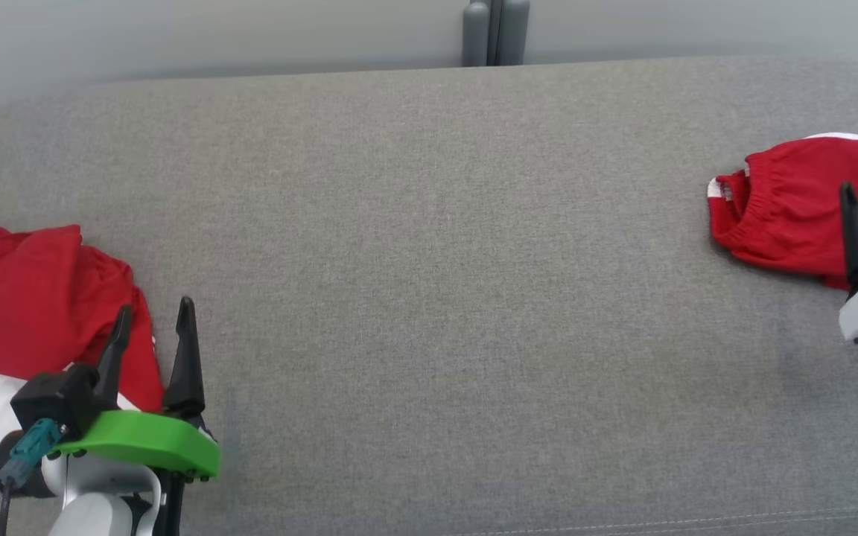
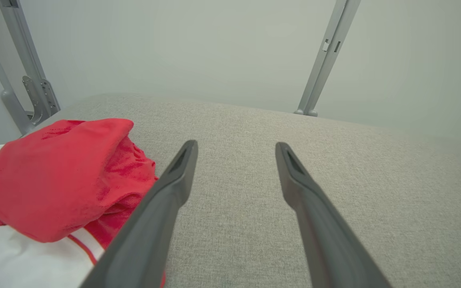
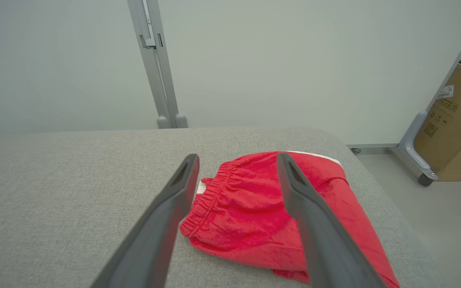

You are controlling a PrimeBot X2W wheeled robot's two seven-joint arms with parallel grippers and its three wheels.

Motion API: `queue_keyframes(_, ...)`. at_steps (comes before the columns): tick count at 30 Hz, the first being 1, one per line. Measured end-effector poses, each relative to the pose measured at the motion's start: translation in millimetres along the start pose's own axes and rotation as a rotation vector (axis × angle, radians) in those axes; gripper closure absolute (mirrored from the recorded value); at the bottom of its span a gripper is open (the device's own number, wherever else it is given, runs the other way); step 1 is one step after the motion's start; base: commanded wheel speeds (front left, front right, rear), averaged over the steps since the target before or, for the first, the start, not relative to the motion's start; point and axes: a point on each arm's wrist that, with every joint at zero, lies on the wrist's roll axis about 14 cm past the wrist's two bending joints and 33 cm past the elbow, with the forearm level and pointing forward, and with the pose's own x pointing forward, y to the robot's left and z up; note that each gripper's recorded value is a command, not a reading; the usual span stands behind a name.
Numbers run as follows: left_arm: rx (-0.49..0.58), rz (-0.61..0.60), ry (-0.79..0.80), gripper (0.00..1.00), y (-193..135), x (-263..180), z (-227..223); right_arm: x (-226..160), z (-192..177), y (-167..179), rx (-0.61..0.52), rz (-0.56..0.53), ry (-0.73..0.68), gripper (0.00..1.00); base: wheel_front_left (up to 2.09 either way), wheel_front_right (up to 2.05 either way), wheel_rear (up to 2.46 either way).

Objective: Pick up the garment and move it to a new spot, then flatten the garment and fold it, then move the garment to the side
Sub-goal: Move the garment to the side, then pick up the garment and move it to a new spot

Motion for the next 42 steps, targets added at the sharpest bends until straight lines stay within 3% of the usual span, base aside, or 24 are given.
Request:
queue_keyframes(13, 0.031, -0.038, 0.019, 0.00, -6.5, -23.0, -12.0, -73.2, -40.9, -5.4, 0.009, -0.068, 0.077, 0.00, 0.00, 0.00, 0.00)
queue_keyframes(25, 0.024, -0.056, 0.006, 0.00, -12.5, -38.6, -10.8, -99.7, -26.8, -10.5, 0.014, -0.119, -0.007, 0.00, 0.00, 0.00, 0.00)
queue_keyframes(32, 0.019, 0.016, -0.029, 0.00, 10.4, -48.0, -1.4, -85.1, -14.3, 30.8, 0.003, -0.009, -0.052, 0.00, 0.00, 0.00, 0.00)
queue_keyframes(42, 0.010, 0.267, -0.126, 0.00, 88.9, -87.7, 25.1, -61.6, 13.2, 152.3, 0.006, 0.320, -0.135, 0.00, 0.00, 0.00, 0.00)
